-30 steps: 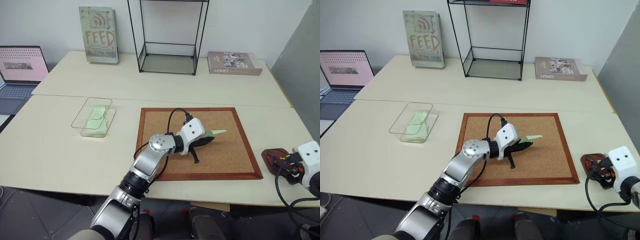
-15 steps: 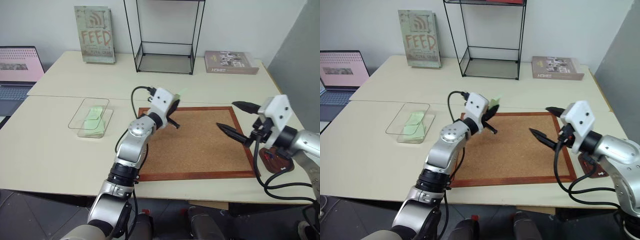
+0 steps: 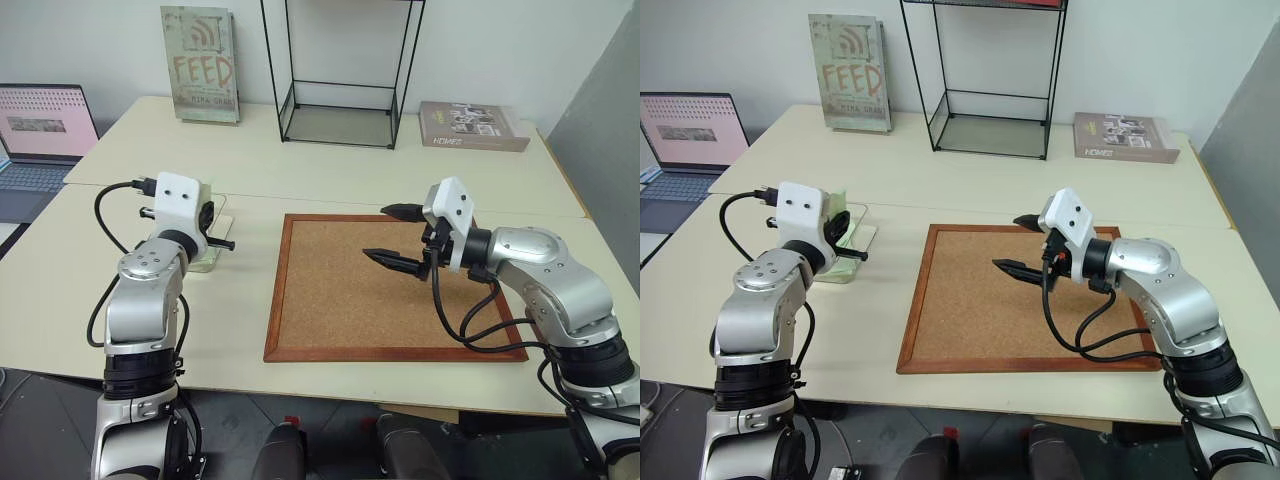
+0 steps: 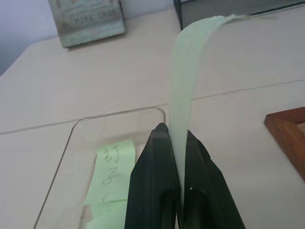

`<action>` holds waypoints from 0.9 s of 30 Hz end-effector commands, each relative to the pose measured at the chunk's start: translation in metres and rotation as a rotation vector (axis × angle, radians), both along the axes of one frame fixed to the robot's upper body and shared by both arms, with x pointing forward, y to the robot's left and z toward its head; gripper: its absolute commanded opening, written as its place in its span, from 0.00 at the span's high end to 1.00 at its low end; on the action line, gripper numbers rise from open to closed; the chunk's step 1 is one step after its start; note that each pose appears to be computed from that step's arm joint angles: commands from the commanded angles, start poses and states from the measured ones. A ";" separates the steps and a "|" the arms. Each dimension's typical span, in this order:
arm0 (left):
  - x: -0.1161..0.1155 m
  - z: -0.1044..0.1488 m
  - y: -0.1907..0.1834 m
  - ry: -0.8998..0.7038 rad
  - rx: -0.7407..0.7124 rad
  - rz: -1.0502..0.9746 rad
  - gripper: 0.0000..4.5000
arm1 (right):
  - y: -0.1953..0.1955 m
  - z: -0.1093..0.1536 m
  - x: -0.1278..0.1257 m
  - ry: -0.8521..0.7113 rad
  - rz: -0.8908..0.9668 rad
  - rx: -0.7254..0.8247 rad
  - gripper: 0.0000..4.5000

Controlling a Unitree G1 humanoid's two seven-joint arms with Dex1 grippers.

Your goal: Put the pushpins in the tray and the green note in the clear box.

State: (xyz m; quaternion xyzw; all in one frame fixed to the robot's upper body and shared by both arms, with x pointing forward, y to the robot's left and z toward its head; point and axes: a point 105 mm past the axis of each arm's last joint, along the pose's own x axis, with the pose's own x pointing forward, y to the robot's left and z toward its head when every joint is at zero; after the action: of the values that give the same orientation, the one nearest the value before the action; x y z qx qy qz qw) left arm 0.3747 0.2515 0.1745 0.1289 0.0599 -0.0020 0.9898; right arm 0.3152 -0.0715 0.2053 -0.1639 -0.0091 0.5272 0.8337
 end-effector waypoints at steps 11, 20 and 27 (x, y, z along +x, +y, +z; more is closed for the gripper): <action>-0.001 0.000 0.030 0.010 -0.106 0.140 0.96 | 0.009 0.011 -0.011 0.019 0.058 0.004 0.07; 0.001 0.008 0.033 -0.021 -0.174 0.170 0.57 | 0.010 0.013 -0.010 0.020 0.055 0.010 0.07; 0.003 0.011 0.032 -0.031 -0.151 0.173 0.29 | 0.010 0.014 -0.010 0.017 0.048 0.018 0.07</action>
State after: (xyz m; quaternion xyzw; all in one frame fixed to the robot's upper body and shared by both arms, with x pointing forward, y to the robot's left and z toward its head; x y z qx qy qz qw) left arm 0.3767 0.2814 0.1642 0.0356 0.0904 0.0730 0.9926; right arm 0.3094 -0.0642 0.2005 -0.1467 0.0249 0.5458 0.8246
